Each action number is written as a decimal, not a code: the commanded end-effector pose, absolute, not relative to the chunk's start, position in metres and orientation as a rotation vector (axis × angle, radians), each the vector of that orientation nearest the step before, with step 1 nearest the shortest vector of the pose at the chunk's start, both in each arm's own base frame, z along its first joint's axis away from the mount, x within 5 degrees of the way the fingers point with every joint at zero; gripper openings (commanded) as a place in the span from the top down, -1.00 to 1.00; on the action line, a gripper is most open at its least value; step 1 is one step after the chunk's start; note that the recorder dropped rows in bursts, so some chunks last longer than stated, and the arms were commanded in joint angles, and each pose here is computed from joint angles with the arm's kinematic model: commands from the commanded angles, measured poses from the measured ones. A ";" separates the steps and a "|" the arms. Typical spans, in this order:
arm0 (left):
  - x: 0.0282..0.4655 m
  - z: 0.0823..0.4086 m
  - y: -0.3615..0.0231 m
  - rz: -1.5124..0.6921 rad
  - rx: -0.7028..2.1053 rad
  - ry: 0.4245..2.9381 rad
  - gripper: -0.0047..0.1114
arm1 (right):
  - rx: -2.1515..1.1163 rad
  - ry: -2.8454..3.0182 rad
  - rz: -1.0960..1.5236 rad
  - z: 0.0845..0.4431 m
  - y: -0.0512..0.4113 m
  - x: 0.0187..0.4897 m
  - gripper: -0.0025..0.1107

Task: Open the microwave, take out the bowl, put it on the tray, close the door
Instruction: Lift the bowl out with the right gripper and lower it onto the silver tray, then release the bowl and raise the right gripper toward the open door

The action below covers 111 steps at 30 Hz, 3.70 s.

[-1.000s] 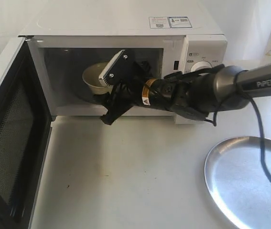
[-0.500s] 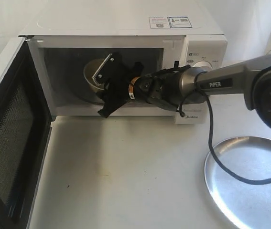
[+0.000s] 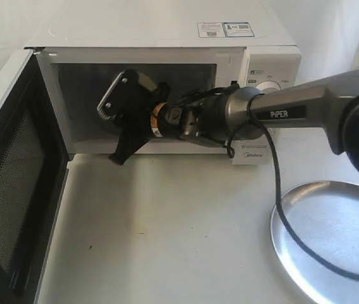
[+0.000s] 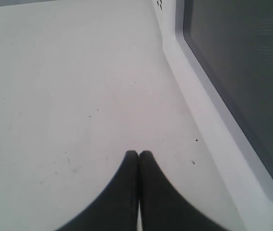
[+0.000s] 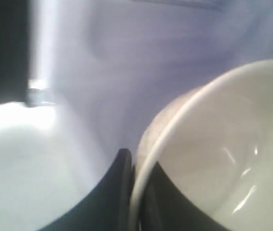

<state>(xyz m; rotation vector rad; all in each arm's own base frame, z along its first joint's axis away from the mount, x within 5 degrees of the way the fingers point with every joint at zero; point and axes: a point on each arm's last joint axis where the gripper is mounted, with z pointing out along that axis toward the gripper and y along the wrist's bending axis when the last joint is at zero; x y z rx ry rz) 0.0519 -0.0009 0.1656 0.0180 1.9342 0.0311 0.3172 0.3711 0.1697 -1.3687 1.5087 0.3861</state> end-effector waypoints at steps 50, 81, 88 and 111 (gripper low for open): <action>0.052 0.167 -0.002 0.015 0.015 1.930 0.92 | -0.777 2.228 -0.484 0.159 0.140 0.184 0.95; 0.052 0.167 -0.002 0.015 0.015 1.930 0.92 | -0.680 2.083 -0.284 0.165 0.158 0.195 0.25; 0.052 0.167 -0.002 0.015 0.015 1.930 0.92 | -0.648 2.054 -0.310 0.171 0.159 0.199 0.39; 0.052 0.167 -0.002 0.015 0.015 1.930 0.92 | -0.698 2.061 -0.155 0.180 0.169 0.190 0.96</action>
